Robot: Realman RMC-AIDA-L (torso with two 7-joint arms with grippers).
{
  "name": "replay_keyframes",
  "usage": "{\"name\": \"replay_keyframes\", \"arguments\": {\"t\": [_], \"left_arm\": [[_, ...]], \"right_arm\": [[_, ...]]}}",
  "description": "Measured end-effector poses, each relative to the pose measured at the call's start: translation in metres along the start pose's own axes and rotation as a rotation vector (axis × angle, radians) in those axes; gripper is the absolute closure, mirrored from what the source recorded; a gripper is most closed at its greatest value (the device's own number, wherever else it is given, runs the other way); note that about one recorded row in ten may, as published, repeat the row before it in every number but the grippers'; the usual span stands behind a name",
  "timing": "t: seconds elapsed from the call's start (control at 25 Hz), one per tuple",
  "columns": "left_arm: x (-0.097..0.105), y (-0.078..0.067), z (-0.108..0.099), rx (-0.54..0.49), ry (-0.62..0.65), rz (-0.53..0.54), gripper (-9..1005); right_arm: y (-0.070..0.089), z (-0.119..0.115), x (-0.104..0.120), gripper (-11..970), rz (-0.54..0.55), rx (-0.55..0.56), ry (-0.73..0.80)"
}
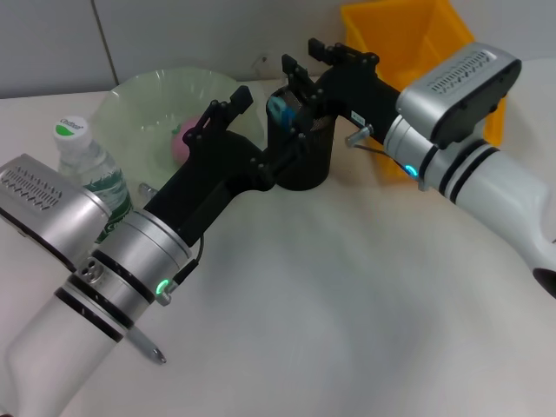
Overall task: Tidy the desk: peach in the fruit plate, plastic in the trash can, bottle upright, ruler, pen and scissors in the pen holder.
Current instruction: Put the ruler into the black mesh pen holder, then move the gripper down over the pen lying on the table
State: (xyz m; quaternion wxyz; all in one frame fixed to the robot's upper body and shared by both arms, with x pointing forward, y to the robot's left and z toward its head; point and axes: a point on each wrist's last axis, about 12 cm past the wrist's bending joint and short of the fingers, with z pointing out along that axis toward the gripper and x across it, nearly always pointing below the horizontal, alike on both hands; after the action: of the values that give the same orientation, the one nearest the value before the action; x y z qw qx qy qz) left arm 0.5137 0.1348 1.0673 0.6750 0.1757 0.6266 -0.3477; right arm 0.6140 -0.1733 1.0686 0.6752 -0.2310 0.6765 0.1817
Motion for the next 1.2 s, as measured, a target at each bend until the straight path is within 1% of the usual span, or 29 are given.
{"name": "replay_keyframes", "arguments": {"t": [0.08, 0.16, 0.24, 0.28, 0.32, 0.36, 0.4, 0.44, 0.48, 0.52, 0.56, 0.64, 0.68, 0.76, 0.8, 0.84, 0.88, 0.92, 0.96, 1.0, 1.08, 1.12, 1.16, 1.2], "left_arm": [[0.000, 0.001, -0.001, 0.002, 0.000, 0.003, 130], [0.000, 0.000, -0.002, 0.005, 0.000, 0.004, 130], [0.000, 0.000, -0.003, 0.015, -0.005, 0.004, 131], [-0.001, 0.002, -0.005, 0.023, -0.007, 0.001, 131], [-0.001, 0.002, -0.005, 0.023, -0.007, 0.001, 131], [-0.001, 0.003, -0.006, 0.026, -0.007, 0.003, 131], [-0.003, 0.006, -0.011, 0.054, -0.004, 0.027, 131], [-0.003, 0.006, -0.011, 0.054, -0.004, 0.027, 131], [-0.004, 0.008, -0.014, 0.073, 0.002, 0.044, 131], [-0.004, 0.008, -0.014, 0.073, 0.002, 0.044, 131], [-0.005, 0.010, -0.017, 0.094, 0.010, 0.052, 131], [-0.008, 0.015, -0.023, 0.112, 0.020, 0.054, 131], [-0.012, 0.022, -0.032, 0.134, 0.026, 0.056, 131], [-0.017, 0.030, -0.043, 0.148, 0.030, 0.050, 131], [-0.017, 0.030, -0.043, 0.148, 0.030, 0.050, 131], [-0.018, 0.033, -0.049, 0.149, 0.034, 0.038, 131], [-0.021, 0.041, -0.061, 0.137, 0.044, 0.019, 131], [-0.021, 0.041, -0.061, 0.137, 0.044, 0.019, 131], [-0.023, 0.050, -0.074, 0.127, 0.069, 0.005, 131], [-0.023, 0.050, -0.074, 0.127, 0.069, 0.005, 131], [-0.024, 0.058, -0.086, 0.153, 0.130, -0.004, 131], [-0.024, 0.058, -0.086, 0.153, 0.130, -0.004, 131], [-0.026, 0.063, -0.093, 0.191, 0.186, -0.019, 131], [-0.026, 0.063, -0.093, 0.191, 0.186, -0.019, 131]], "right_arm": [[-0.001, -0.007, 0.001, 668, 0.027, 0.009, -0.031], [-0.002, -0.010, 0.001, 578, 0.037, 0.013, -0.043], [-0.003, -0.015, 0.002, 487, 0.062, 0.018, -0.063], [-0.005, -0.022, 0.004, 442, 0.097, 0.025, -0.082], [-0.005, -0.022, 0.004, 403, 0.097, 0.025, -0.082], [-0.007, -0.031, 0.005, 364, 0.149, 0.027, -0.108], [-0.009, -0.038, 0.006, 326, 0.178, 0.026, -0.125], [-0.009, -0.038, 0.006, 287, 0.178, 0.026, -0.125], [-0.014, -0.054, 0.009, 248, 0.245, 0.014, -0.161], [-0.014, -0.054, 0.009, 242, 0.245, 0.014, -0.161], [-0.016, -0.062, 0.009, 237, 0.272, -0.002, -0.177], [-0.022, -0.081, 0.011, 226, 0.325, -0.047, -0.195], [-0.028, -0.099, 0.011, 220, 0.381, -0.099, -0.200], [-0.034, -0.119, 0.009, 221, 0.426, -0.159, -0.193], [-0.034, -0.119, 0.009, 221, 0.426, -0.159, -0.193], [-0.037, -0.128, 0.008, 221, 0.433, -0.190, -0.186], [-0.040, -0.144, 0.006, 221, 0.425, -0.248, -0.167], [-0.040, -0.144, 0.006, 222, 0.425, -0.248, -0.167], [-0.042, -0.155, 0.003, 222, 0.405, -0.309, -0.137], [-0.042, -0.155, 0.003, 222, 0.405, -0.309, -0.137], [-0.045, -0.167, -0.004, 223, 0.378, -0.409, -0.073], [-0.045, -0.167, -0.004, 223, 0.378, -0.409, -0.073], [-0.047, -0.172, -0.009, 223, 0.370, -0.475, -0.019], [-0.047, -0.172, -0.009, 224, 0.370, -0.475, -0.019]]}}
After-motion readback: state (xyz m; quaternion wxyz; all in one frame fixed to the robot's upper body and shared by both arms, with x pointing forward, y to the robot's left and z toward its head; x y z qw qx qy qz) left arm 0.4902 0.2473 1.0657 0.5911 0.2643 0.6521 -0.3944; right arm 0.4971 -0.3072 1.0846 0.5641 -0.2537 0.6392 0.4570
